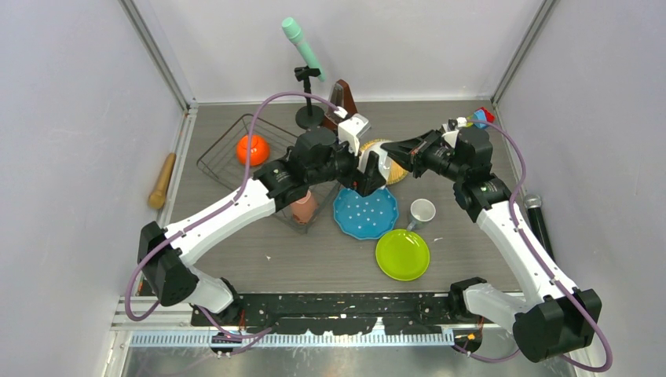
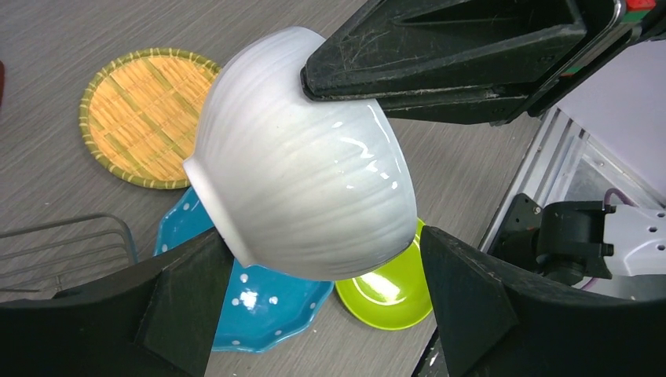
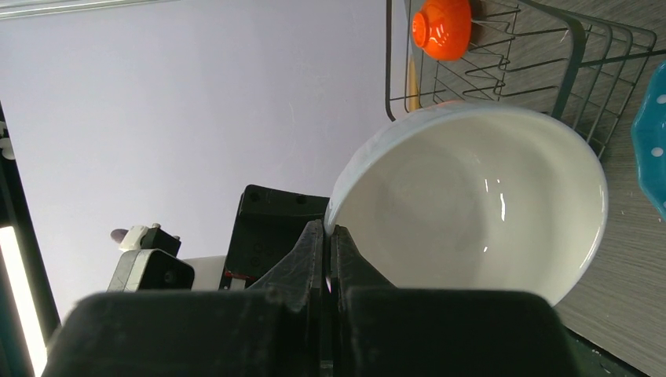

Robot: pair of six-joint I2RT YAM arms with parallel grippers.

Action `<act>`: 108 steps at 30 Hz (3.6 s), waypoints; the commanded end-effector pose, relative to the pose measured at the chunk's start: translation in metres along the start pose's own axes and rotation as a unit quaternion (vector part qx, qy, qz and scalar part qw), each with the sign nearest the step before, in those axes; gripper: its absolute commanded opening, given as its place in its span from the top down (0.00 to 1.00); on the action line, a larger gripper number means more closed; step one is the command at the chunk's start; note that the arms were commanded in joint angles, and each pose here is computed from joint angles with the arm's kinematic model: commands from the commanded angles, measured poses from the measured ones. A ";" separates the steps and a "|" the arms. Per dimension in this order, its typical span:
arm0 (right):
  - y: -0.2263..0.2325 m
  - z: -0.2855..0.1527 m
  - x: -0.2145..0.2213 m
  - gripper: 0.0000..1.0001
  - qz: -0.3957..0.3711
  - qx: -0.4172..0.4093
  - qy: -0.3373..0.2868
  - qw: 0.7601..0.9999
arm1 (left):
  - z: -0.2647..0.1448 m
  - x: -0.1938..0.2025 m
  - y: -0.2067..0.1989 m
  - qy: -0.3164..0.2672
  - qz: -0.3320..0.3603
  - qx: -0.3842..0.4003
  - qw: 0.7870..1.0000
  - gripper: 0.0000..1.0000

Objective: Load the mixed dishes into the dish rack

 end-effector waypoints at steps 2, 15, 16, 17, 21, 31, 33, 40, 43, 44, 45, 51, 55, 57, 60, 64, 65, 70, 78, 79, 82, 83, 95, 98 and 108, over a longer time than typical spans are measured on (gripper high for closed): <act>0.022 -0.005 -0.001 1.00 -0.028 -0.054 -0.003 0.998 | -0.006 -0.017 -0.013 -0.019 0.018 0.031 0.999 0.14; 0.019 -0.004 0.001 0.73 -0.037 -0.042 -0.005 0.998 | -0.007 -0.025 -0.008 -0.040 0.019 -0.013 0.999 0.86; 0.018 -0.003 0.000 0.64 -0.038 -0.041 -0.005 0.998 | -0.008 -0.026 -0.008 -0.039 0.022 -0.017 0.999 0.95; 0.018 -0.003 0.000 0.62 -0.038 -0.039 -0.005 0.998 | -0.009 -0.027 -0.007 -0.039 0.027 -0.022 0.999 1.00; 0.014 -0.001 -0.001 0.56 -0.038 -0.030 -0.007 0.999 | -0.015 -0.030 -0.004 -0.048 0.040 -0.047 0.997 1.00; 0.006 -0.003 -0.004 0.11 -0.076 0.045 -0.025 0.996 | -0.051 -0.049 0.022 -0.046 0.149 -0.214 0.964 1.00; 0.003 -0.003 -0.004 0.11 -0.082 0.054 -0.027 0.995 | -0.062 -0.055 0.033 -0.028 0.177 -0.273 0.945 1.00; -0.006 -0.004 -0.004 0.11 -0.092 0.082 -0.033 0.992 | -0.096 -0.068 0.087 0.026 0.191 -0.456 0.869 1.00; -0.007 -0.004 -0.005 0.11 -0.096 0.089 -0.037 0.991 | -0.102 -0.067 0.111 0.046 0.180 -0.511 0.839 1.00; -0.007 -0.004 -0.005 0.11 -0.097 0.090 -0.037 0.991 | -0.100 -0.066 0.119 0.057 0.179 -0.531 0.826 1.00; -0.006 -0.005 -0.005 0.11 -0.098 0.090 -0.036 0.990 | -0.100 -0.065 0.128 0.067 0.176 -0.550 0.813 1.00; 0.001 -0.012 -0.004 0.11 -0.121 0.098 -0.034 0.987 | -0.095 -0.057 0.183 0.107 0.113 -0.630 0.761 1.00; 0.001 -0.014 -0.003 0.11 -0.129 0.100 -0.030 0.986 | -0.086 -0.050 0.203 0.132 0.099 -0.675 0.719 1.00; 0.001 -0.014 -0.002 0.11 -0.129 0.099 -0.024 0.986 | -0.081 -0.045 0.213 0.155 0.100 -0.696 0.693 1.00; -0.002 -0.015 -0.001 0.11 -0.129 0.099 -0.019 0.987 | -0.080 -0.036 0.226 0.189 0.085 -0.712 0.671 1.00; -0.005 -0.016 0.000 0.11 -0.129 0.099 -0.015 0.987 | -0.074 -0.023 0.240 0.209 0.062 -0.709 0.671 1.00; -0.005 -0.017 0.001 0.11 -0.129 0.100 -0.015 0.987 | -0.072 -0.020 0.242 0.211 0.054 -0.706 0.674 1.00; -0.007 -0.018 0.001 0.11 -0.130 0.100 -0.015 0.986 | -0.066 -0.008 0.254 0.212 0.013 -0.723 0.658 1.00; -0.010 -0.018 0.001 0.11 -0.130 0.102 -0.013 0.986 | -0.055 0.017 0.270 0.258 -0.029 -0.741 0.619 1.00; -0.010 -0.018 0.001 0.11 -0.130 0.102 -0.013 0.986 | -0.054 0.021 0.272 0.258 -0.032 -0.743 0.616 1.00; -0.009 -0.018 0.001 0.11 -0.130 0.101 -0.011 0.986 | -0.051 0.029 0.276 0.260 -0.039 -0.745 0.613 0.99; -0.010 -0.018 0.001 0.11 -0.131 0.101 -0.011 0.986 | -0.049 0.031 0.277 0.259 -0.042 -0.744 0.615 0.96; -0.008 -0.020 0.002 0.11 -0.131 0.098 -0.012 0.986 | -0.042 0.045 0.288 0.272 -0.074 -0.723 0.630 0.27; -0.008 -0.020 0.001 0.11 -0.132 0.098 -0.014 0.986 | -0.042 0.043 0.286 0.270 -0.093 -0.707 0.647 0.14; -0.005 -0.019 0.000 0.11 -0.130 0.097 -0.015 0.987 | -0.053 0.024 0.279 0.245 -0.145 -0.663 0.692 0.01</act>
Point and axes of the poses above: each gripper's point midway between its finger pads, its own z axis out along the fingers, its own y axis along the line the jaws close on, x = y × z, the point moved 9 cm from there along -z, back along the fingers, and after that the axes turned 13 degrees about -z, right-handed, at the moved point
